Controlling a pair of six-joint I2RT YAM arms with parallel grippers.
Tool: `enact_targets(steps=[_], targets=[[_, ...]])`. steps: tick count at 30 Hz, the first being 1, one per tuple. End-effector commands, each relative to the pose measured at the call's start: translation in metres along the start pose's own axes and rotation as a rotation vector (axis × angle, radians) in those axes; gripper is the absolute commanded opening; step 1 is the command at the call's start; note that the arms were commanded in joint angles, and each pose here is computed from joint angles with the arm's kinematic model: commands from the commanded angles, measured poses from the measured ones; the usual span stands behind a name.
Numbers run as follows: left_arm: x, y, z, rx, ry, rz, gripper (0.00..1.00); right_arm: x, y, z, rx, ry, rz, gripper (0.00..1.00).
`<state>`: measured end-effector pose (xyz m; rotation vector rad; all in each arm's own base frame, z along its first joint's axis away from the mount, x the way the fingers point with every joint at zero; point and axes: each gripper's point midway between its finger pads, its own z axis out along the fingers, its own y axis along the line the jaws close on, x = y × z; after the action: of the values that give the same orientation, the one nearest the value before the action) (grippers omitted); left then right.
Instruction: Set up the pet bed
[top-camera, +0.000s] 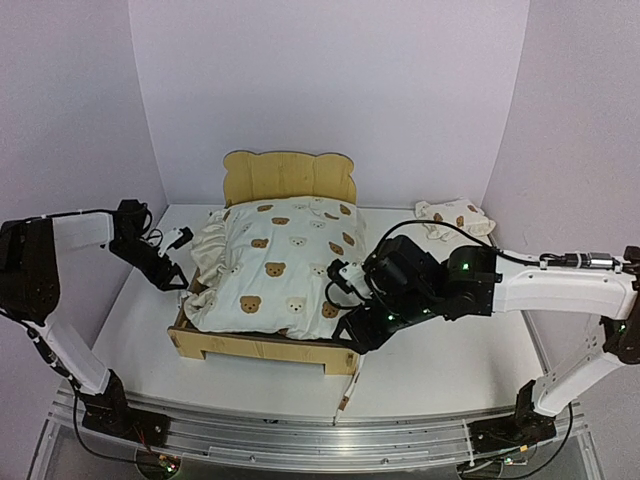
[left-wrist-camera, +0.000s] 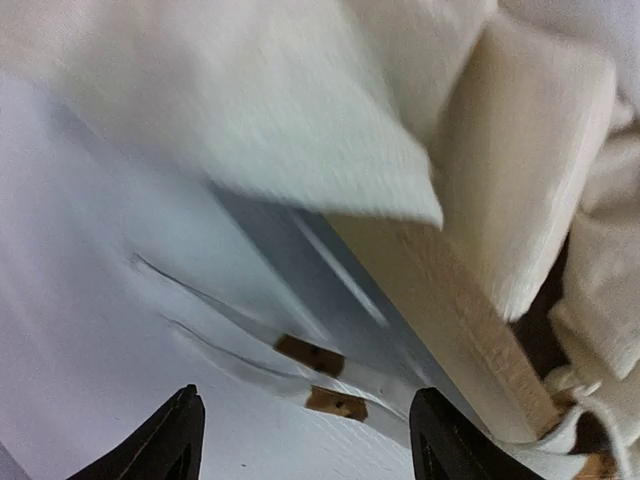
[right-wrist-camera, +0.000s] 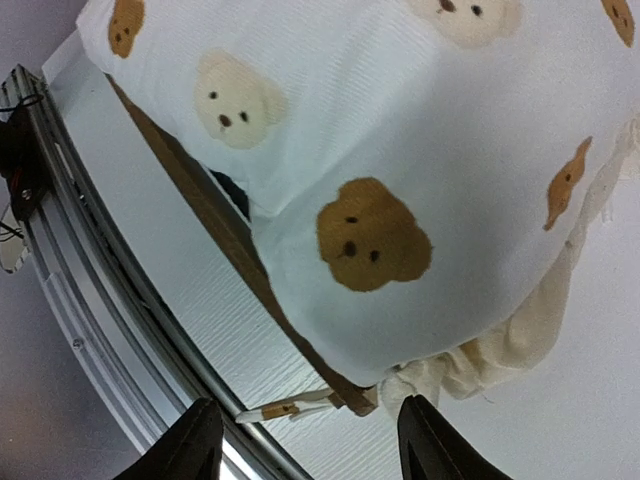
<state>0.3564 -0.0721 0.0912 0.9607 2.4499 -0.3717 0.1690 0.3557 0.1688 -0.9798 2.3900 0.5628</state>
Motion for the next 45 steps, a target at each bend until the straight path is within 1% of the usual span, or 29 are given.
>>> enact_targets(steps=[1, 4, 6, 9, 11, 14, 17, 19, 21, 23, 25, 27, 30, 32, 34, 38, 41, 43, 45], targets=[[0.013, -0.008, 0.001, -0.060, -0.056, 0.119, 0.70, 0.005, -0.040, 0.006, 0.194, -0.022, 0.071, 0.63], [0.017, -0.031, 0.003, -0.030, -0.066, 0.158, 0.69, 0.008, -0.052, 0.006, 0.226, -0.020, 0.127, 0.65], [0.015, -0.055, 0.003, 0.000, -0.075, 0.201, 0.68, 0.011, -0.064, 0.005, 0.246, -0.018, 0.190, 0.66], [0.024, -0.099, 0.010, 0.070, -0.072, 0.277, 0.66, 0.012, -0.083, -0.002, 0.286, -0.039, 0.272, 0.66], [0.025, -0.127, 0.010, 0.125, -0.103, 0.318, 0.66, 0.011, -0.095, -0.010, 0.302, -0.061, 0.319, 0.66], [0.012, -0.168, 0.006, 0.205, -0.169, 0.376, 0.66, 0.011, -0.113, -0.023, 0.325, -0.086, 0.387, 0.66], [-0.010, -0.206, 0.012, 0.254, -0.211, 0.428, 0.67, 0.011, -0.135, -0.040, 0.381, -0.118, 0.442, 0.66], [-0.025, -0.241, 0.023, 0.298, -0.211, 0.470, 0.68, 0.008, -0.149, -0.051, 0.410, -0.140, 0.477, 0.66], [-0.044, -0.270, 0.024, 0.334, -0.252, 0.512, 0.69, 0.004, -0.158, -0.062, 0.430, -0.159, 0.499, 0.66], [-0.050, -0.304, 0.023, 0.393, -0.254, 0.571, 0.70, 0.000, -0.165, -0.072, 0.448, -0.168, 0.516, 0.66], [-0.056, -0.322, 0.018, 0.428, -0.246, 0.587, 0.72, 0.006, -0.171, -0.081, 0.481, -0.138, 0.532, 0.66], [-0.064, -0.325, 0.008, 0.439, -0.243, 0.583, 0.74, 0.021, -0.178, -0.089, 0.531, -0.085, 0.556, 0.66], [-0.090, -0.309, -0.013, 0.351, -0.269, 0.566, 0.75, 0.043, -0.186, -0.098, 0.577, -0.043, 0.610, 0.67], [-0.121, -0.279, -0.035, 0.323, -0.328, 0.488, 0.77, 0.054, -0.191, -0.102, 0.595, -0.043, 0.647, 0.68], [-0.149, -0.224, -0.052, 0.273, -0.376, 0.356, 0.79, 0.061, -0.195, -0.106, 0.607, -0.049, 0.673, 0.68], [-0.188, -0.131, -0.075, 0.156, -0.462, 0.188, 0.84, 0.067, -0.199, -0.110, 0.618, -0.051, 0.694, 0.68], [-0.206, -0.072, -0.078, 0.082, -0.505, 0.097, 0.90, 0.074, -0.202, -0.113, 0.624, -0.042, 0.719, 0.68], [-0.219, -0.050, -0.075, 0.044, -0.515, 0.102, 0.93, 0.079, -0.203, -0.113, 0.626, -0.032, 0.739, 0.69], [-0.227, -0.028, -0.060, 0.008, -0.496, 0.098, 0.95, 0.085, -0.205, -0.113, 0.625, -0.005, 0.757, 0.69]])
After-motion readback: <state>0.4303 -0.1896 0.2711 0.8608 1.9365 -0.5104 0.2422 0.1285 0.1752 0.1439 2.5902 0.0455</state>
